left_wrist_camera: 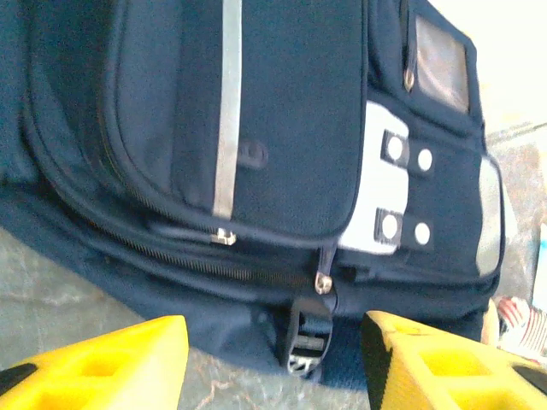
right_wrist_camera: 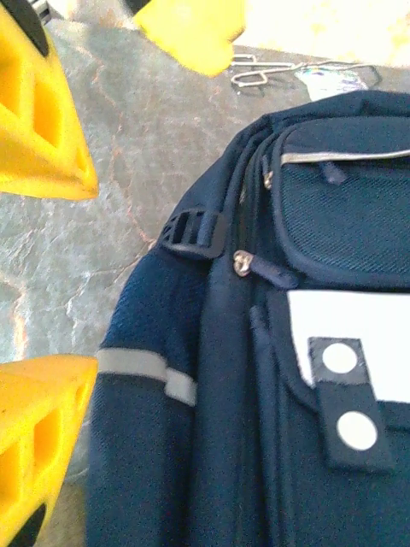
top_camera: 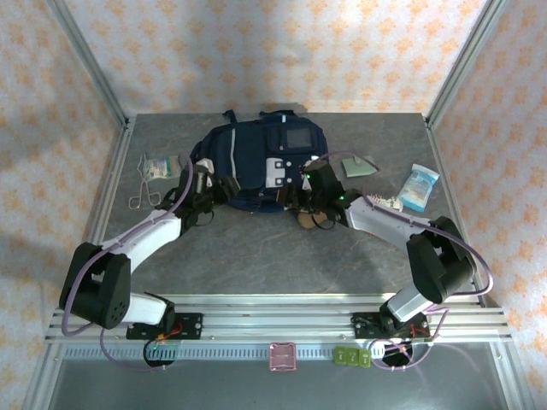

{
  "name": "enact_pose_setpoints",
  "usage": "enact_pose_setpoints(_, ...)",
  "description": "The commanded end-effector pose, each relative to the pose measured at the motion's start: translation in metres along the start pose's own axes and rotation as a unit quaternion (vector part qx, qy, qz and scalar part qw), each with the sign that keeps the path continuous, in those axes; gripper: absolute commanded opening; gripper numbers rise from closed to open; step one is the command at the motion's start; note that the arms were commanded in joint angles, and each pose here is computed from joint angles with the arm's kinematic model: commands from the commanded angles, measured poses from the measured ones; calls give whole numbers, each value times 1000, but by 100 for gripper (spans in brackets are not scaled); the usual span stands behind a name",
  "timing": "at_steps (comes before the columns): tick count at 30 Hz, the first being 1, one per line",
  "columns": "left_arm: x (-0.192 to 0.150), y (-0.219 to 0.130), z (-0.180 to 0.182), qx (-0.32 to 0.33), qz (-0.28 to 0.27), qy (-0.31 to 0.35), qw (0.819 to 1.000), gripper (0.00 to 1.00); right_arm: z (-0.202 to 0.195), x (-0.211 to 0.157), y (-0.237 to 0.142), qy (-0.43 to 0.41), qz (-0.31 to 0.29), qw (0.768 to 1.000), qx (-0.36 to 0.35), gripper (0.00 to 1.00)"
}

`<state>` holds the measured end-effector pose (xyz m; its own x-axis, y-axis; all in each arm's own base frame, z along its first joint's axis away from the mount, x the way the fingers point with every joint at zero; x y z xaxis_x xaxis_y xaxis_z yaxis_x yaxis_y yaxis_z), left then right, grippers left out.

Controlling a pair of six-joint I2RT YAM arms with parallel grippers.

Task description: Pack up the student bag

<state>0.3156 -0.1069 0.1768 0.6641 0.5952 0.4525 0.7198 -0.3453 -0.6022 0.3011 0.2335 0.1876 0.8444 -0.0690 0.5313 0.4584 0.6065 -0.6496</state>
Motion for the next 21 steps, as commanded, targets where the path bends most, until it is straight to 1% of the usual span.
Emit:
enact_pose_setpoints(1,-12,3,-4,-5,-10,-4,1000,56,8,21,12,-6,-17,1000,-4,50)
enact_pose_setpoints(2,-16,6,-6,-8,-8,-5,1000,56,7,24,17,-2,-19,1000,-7,50)
enact_pose_setpoints(4,-23,12,-10,-9,-3,-4,1000,56,2,29,29,13,-19,1000,-10,45)
enact_pose_setpoints(6,-27,17,-12,-8,-1,-3,1000,56,-7,28,44,36,-8,999,-16,40)
enact_pose_setpoints(7,-29,20,-14,-8,-2,-3,1000,56,-12,26,50,50,-1,999,-22,39)
enact_pose_setpoints(9,-30,25,-15,-4,-5,-1,1000,56,-20,21,61,63,11,998,-23,40)
enact_pose_setpoints(12,-29,31,-15,-2,-10,-5,1000,56,-34,9,73,79,19,996,-45,43)
enact_pose_setpoints(15,-28,38,-17,-5,-10,-5,1000,56,-49,-6,83,97,39,992,-69,42)
enact_pose_setpoints(19,-28,51,-20,8,1,6,1000,56,-56,-16,85,111,44,990,-73,43)
enact_pose_setpoints(21,-30,58,-20,20,9,15,1000,56,-58,-19,87,113,48,990,-72,38)
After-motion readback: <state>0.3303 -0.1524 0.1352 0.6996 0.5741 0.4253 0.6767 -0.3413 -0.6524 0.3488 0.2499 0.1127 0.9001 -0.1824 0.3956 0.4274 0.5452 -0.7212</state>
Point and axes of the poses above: each hand's point on the last joint's axis, 136 mm out from that joint toward the fingers, its own y axis out along the fingers, its own z axis along the line the jaws close on, x = y × z, the point moved 8 cm from there along -y, back along the fingers, and after that the axes turned 8 degrees about -y, right-handed, at the moved point
